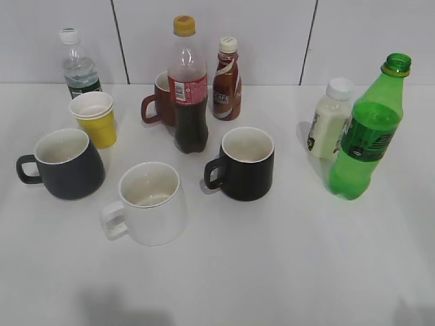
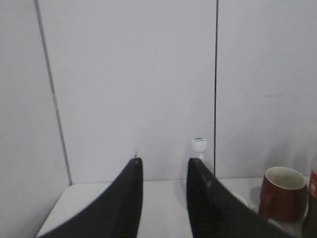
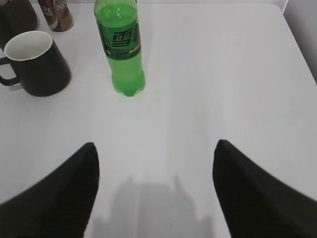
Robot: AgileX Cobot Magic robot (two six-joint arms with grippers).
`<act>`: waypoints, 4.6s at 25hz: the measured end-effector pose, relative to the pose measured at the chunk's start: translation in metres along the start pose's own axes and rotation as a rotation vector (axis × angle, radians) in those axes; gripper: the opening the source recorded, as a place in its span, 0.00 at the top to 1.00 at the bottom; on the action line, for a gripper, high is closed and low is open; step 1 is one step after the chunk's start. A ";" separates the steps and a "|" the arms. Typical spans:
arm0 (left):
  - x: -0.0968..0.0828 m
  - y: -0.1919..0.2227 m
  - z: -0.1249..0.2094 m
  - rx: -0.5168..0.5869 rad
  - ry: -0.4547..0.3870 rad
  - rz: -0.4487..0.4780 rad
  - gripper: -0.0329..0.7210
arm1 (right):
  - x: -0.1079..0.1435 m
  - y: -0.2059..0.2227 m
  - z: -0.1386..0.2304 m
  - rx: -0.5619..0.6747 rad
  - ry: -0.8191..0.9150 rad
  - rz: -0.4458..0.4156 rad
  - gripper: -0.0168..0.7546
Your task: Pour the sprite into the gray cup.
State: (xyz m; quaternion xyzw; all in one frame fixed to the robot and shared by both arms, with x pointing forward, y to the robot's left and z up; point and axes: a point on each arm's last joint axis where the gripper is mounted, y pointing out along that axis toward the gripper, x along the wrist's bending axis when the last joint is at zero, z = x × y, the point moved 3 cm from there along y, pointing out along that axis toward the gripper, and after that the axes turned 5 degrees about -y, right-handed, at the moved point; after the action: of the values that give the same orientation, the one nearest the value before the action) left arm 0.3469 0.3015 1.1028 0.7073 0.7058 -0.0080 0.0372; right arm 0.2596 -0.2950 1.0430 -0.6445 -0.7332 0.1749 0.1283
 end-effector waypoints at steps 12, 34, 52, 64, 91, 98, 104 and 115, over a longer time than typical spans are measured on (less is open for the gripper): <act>-0.002 0.136 0.163 0.400 -0.016 0.056 0.62 | 0.000 0.000 0.000 0.000 0.000 0.000 0.29; 0.003 0.145 0.276 0.497 0.009 0.075 0.52 | 0.000 0.000 0.000 0.000 0.001 -0.001 0.29; 0.001 0.179 0.270 0.405 0.018 0.091 0.62 | 0.000 0.000 0.000 0.000 0.001 -0.001 0.29; -0.001 0.191 0.274 0.390 0.024 0.108 0.66 | 0.000 0.000 0.000 0.000 0.001 -0.001 0.29; -0.006 0.191 0.270 0.395 0.044 0.155 0.87 | 0.014 0.000 -0.010 -0.039 -0.018 -0.116 0.35; -0.011 0.175 0.210 0.247 0.065 0.169 0.87 | 0.008 0.060 -0.071 -0.234 -0.052 -0.083 0.40; -0.013 0.166 0.169 0.143 0.036 0.165 0.87 | 0.009 0.154 -0.063 -0.004 -0.032 -0.114 0.40; -0.018 0.154 0.130 0.069 0.045 0.195 0.87 | 0.005 0.231 -0.009 0.317 -0.007 -0.084 0.14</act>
State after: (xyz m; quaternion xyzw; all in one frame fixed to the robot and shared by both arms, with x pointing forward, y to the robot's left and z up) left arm 0.5064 0.2749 0.9806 0.7734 0.6338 -0.0125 -0.0025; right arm 0.4704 -0.2646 0.9534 -0.5845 -0.7231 0.2852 0.2328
